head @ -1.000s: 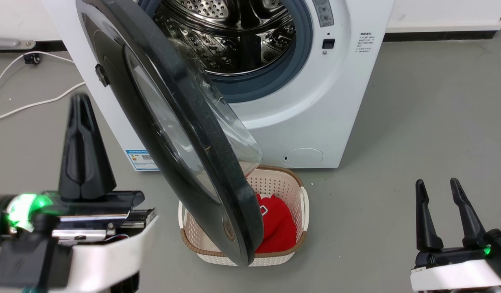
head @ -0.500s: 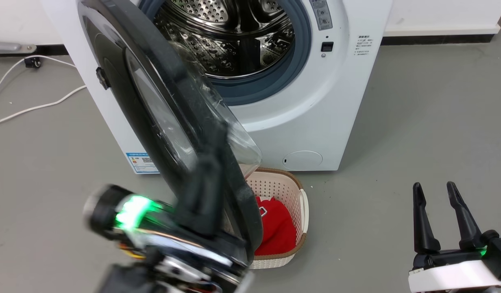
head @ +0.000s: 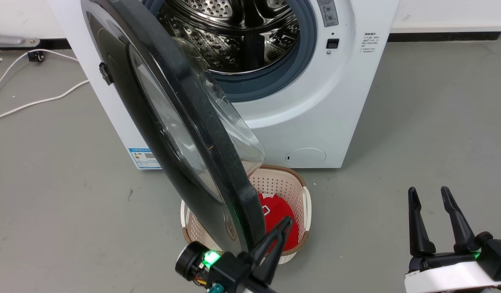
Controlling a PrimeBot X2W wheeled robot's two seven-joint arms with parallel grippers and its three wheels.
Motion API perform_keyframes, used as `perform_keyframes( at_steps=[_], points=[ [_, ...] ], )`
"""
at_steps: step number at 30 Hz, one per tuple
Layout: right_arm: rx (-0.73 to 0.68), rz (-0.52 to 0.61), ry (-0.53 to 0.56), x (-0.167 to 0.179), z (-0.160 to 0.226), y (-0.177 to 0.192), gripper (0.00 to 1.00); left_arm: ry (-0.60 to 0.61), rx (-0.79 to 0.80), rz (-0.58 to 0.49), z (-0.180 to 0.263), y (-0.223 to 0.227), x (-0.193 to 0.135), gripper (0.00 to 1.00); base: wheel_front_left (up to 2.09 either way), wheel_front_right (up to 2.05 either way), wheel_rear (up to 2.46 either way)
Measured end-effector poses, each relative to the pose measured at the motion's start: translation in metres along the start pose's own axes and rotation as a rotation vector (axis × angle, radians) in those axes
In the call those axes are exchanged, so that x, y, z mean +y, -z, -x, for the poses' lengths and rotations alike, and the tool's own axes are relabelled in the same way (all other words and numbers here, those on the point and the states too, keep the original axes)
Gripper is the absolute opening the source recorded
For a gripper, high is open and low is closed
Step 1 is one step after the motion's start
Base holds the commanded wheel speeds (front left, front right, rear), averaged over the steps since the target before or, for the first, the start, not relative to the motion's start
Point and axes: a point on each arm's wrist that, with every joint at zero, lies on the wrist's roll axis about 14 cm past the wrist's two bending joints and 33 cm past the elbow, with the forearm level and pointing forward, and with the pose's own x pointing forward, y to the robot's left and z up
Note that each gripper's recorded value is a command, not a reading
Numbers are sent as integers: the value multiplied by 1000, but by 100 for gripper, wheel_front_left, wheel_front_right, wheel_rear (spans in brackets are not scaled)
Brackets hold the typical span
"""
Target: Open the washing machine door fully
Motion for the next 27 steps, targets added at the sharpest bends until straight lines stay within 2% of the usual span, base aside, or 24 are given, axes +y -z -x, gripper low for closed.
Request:
perform_keyframes(
  at_steps=[14,27],
  points=[
    [28,-24,13,-3,2,9,100,-88,-33,5,-23,1,24,0,0,0,0],
    [51,-32,-23,8,-12,19,100,-193,-68,12,-1,-10,35,0,0,0,0]
  ],
)
